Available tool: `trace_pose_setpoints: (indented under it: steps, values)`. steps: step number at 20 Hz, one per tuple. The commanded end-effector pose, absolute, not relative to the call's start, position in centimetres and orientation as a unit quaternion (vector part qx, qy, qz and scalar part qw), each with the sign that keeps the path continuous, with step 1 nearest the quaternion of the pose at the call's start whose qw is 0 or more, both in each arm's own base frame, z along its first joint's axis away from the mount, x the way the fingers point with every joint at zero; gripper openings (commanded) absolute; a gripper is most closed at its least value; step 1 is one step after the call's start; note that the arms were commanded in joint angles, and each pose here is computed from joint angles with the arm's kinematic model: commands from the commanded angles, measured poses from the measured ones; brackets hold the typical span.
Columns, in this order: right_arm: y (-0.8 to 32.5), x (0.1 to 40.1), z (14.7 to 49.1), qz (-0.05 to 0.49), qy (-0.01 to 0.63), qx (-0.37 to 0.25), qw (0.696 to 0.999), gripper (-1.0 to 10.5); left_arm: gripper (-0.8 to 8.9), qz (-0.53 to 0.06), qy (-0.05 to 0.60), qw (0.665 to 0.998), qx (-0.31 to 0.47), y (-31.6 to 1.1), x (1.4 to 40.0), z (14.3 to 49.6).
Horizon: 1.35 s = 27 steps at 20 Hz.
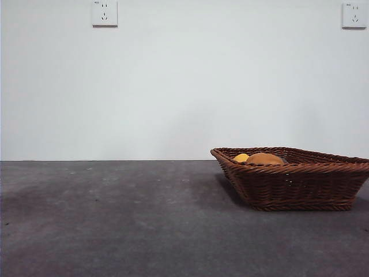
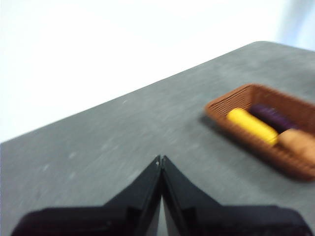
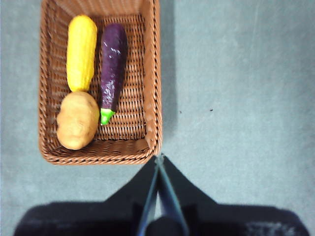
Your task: Help me put the vegetables on the table into the basket
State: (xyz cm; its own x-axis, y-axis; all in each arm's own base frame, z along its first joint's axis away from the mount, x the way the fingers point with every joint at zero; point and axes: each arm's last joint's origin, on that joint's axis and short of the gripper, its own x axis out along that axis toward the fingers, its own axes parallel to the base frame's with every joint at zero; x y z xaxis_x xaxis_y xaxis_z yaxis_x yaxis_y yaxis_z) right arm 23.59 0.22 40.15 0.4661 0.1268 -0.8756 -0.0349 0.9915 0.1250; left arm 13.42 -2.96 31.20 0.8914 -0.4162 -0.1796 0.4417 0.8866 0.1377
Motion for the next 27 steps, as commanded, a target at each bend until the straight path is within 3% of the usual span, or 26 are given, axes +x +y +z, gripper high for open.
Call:
trace_pose_setpoints:
  steps: [1,5,11,17,20,27]
  values:
    - [0.2,24.2,39.4,0.047,0.536,0.044,0.842,0.0,-0.03,-0.173,0.071,0.981,0.045,-1.9,12.0,25.4]
    - [0.2,24.8,38.9,0.046,0.541,0.044,0.838,0.0,-0.03,-0.116,0.09,0.989,-0.005,-1.0,10.7,19.2]
    - [0.2,26.3,39.7,0.05,0.468,0.04,0.881,0.0,-0.03,-0.089,0.088,0.992,-0.005,-0.7,10.0,15.4]
    - [0.2,28.0,41.3,0.054,0.357,0.033,0.932,0.0,-0.03,-0.028,0.082,0.996,-0.002,-0.4,9.6,14.9]
    - [0.2,28.6,42.0,0.055,0.315,0.03,0.947,0.0,-0.03,-0.029,0.082,0.996,-0.006,-0.4,9.6,15.0]
    - [0.2,28.9,42.4,0.056,0.289,0.029,0.955,0.0,-0.03,-0.029,0.082,0.996,-0.012,-0.4,9.6,15.0]
